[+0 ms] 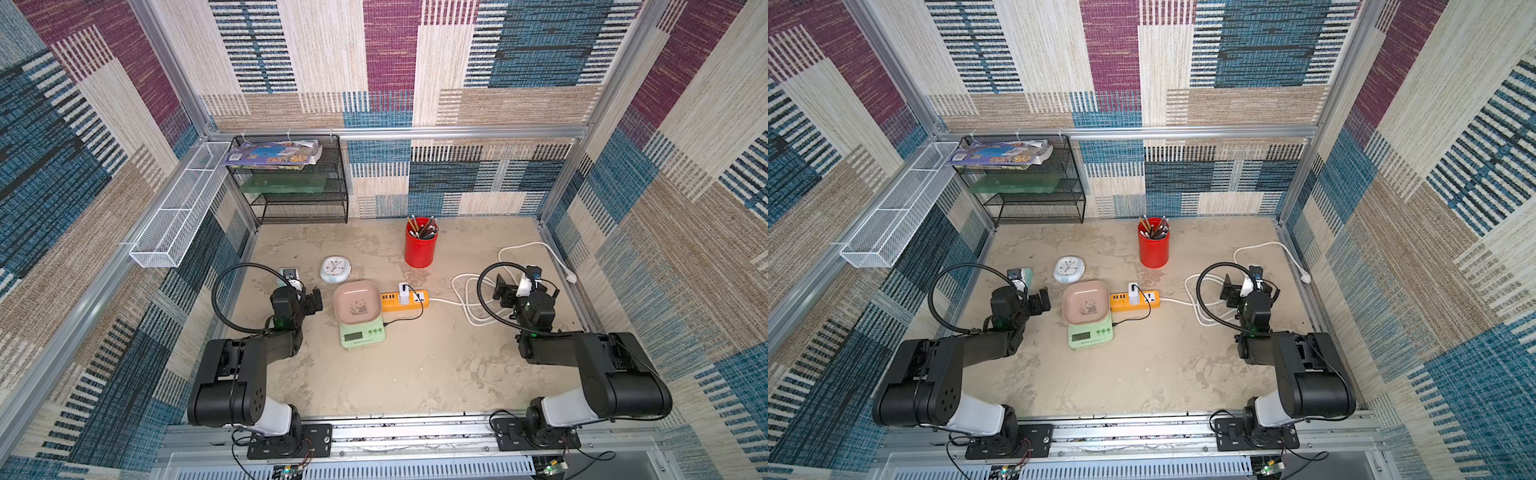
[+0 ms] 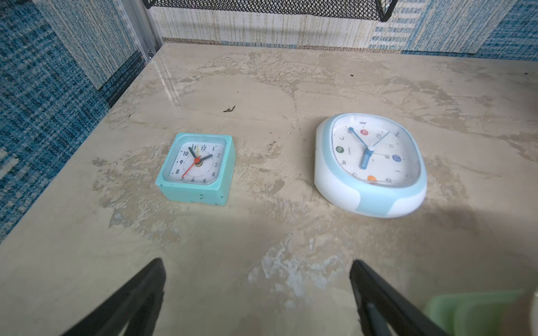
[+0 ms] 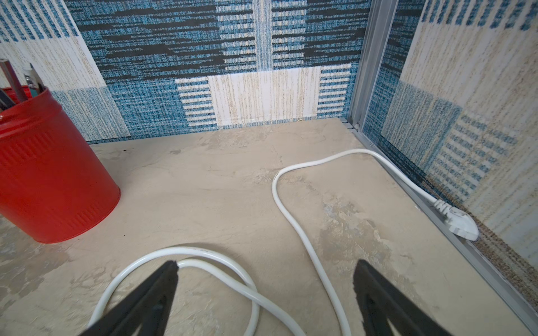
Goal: Charge the electronic scale
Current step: Reset both arms
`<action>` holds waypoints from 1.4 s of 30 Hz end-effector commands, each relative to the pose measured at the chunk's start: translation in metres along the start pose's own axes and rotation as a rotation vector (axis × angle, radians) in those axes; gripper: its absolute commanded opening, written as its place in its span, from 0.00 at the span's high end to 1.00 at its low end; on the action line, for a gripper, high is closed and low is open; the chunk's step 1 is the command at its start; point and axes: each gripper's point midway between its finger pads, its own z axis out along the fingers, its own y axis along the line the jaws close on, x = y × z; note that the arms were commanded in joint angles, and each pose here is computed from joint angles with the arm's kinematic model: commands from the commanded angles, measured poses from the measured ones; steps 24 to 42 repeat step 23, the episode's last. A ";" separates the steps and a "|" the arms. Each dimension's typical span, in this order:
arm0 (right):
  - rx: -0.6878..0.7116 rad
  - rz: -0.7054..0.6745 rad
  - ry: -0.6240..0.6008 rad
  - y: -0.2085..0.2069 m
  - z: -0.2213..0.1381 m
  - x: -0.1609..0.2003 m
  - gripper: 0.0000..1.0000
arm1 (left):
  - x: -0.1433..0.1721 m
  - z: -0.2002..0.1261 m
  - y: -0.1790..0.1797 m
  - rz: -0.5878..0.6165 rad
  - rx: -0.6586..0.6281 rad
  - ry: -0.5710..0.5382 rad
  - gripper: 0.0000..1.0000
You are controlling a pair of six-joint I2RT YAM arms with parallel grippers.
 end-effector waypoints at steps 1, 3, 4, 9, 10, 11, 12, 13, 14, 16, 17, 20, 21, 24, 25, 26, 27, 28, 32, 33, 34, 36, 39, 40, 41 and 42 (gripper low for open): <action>-0.042 -0.006 -0.143 0.006 -0.024 -0.022 0.05 | -0.015 -0.013 -0.003 0.009 0.025 -0.123 0.01; 0.006 0.029 -0.157 -0.005 -0.028 -0.023 0.05 | -0.014 -0.014 -0.003 0.009 0.025 -0.125 0.01; 0.011 0.034 -0.149 -0.007 -0.026 -0.022 0.05 | -0.015 -0.010 -0.003 0.010 0.027 -0.112 0.01; 0.022 0.012 -0.042 -0.003 0.006 -0.014 0.05 | -0.016 0.010 0.000 0.003 -0.009 -0.008 0.01; 0.024 0.009 -0.017 -0.002 0.011 -0.011 0.05 | -0.015 0.012 0.001 0.005 -0.012 0.005 0.01; 0.026 0.013 -0.034 -0.003 0.007 -0.013 0.05 | -0.016 0.010 0.001 0.002 -0.010 -0.004 0.01; 0.042 0.018 -0.038 -0.005 0.007 -0.013 0.05 | -0.016 0.011 0.001 0.001 -0.014 -0.007 0.01; 0.051 0.019 -0.029 -0.006 0.009 -0.012 0.05 | -0.015 0.011 0.001 0.002 -0.014 0.003 0.01; 0.051 0.019 -0.035 -0.007 0.007 -0.013 0.05 | -0.016 0.011 0.001 0.002 -0.014 -0.004 0.01; 0.060 0.022 -0.032 -0.008 0.008 -0.013 0.05 | -0.016 0.011 0.001 0.003 -0.013 0.000 0.01; 0.061 0.023 -0.032 -0.008 0.008 -0.013 0.05 | -0.016 0.011 0.001 0.002 -0.013 -0.004 0.01; 0.061 0.021 -0.032 -0.008 0.008 -0.013 0.05 | -0.016 0.011 0.001 0.002 -0.014 -0.002 0.01; 0.061 0.021 -0.034 -0.008 0.008 -0.014 0.05 | -0.016 0.011 0.001 0.002 -0.015 -0.002 0.01; 0.065 0.023 -0.036 -0.009 0.007 -0.014 0.05 | -0.016 0.010 0.001 0.001 -0.013 -0.004 0.01; 0.065 0.023 -0.036 -0.009 0.007 -0.014 0.05 | -0.016 0.010 0.001 0.001 -0.013 -0.004 0.01; 0.065 0.023 -0.036 -0.009 0.007 -0.014 0.05 | -0.016 0.010 0.001 0.001 -0.013 -0.004 0.01; 0.065 0.023 -0.036 -0.009 0.007 -0.014 0.05 | -0.016 0.010 0.001 0.001 -0.013 -0.004 0.01; 0.065 0.023 -0.036 -0.009 0.007 -0.014 0.05 | -0.016 0.010 0.001 0.001 -0.013 -0.004 0.01; 0.065 0.023 -0.036 -0.009 0.007 -0.014 0.05 | -0.016 0.010 0.001 0.001 -0.013 -0.004 0.01; 0.065 0.023 -0.036 -0.009 0.007 -0.014 0.05 | -0.016 0.010 0.001 0.001 -0.013 -0.004 0.01; 0.065 0.023 -0.036 -0.009 0.007 -0.014 0.05 | -0.016 0.010 0.001 0.001 -0.013 -0.004 0.01; 0.065 0.023 -0.036 -0.009 0.007 -0.014 0.05 | -0.016 0.010 0.001 0.001 -0.013 -0.004 0.01; 0.065 0.023 -0.036 -0.009 0.007 -0.014 0.05 | -0.016 0.010 0.001 0.001 -0.013 -0.004 0.01; 0.065 0.023 -0.036 -0.009 0.007 -0.014 0.05 | -0.016 0.010 0.001 0.001 -0.013 -0.004 0.01; 0.065 0.023 -0.036 -0.009 0.007 -0.014 0.05 | -0.016 0.010 0.001 0.001 -0.013 -0.004 0.01; 0.065 0.023 -0.036 -0.009 0.007 -0.014 0.05 | -0.016 0.010 0.001 0.001 -0.013 -0.004 0.01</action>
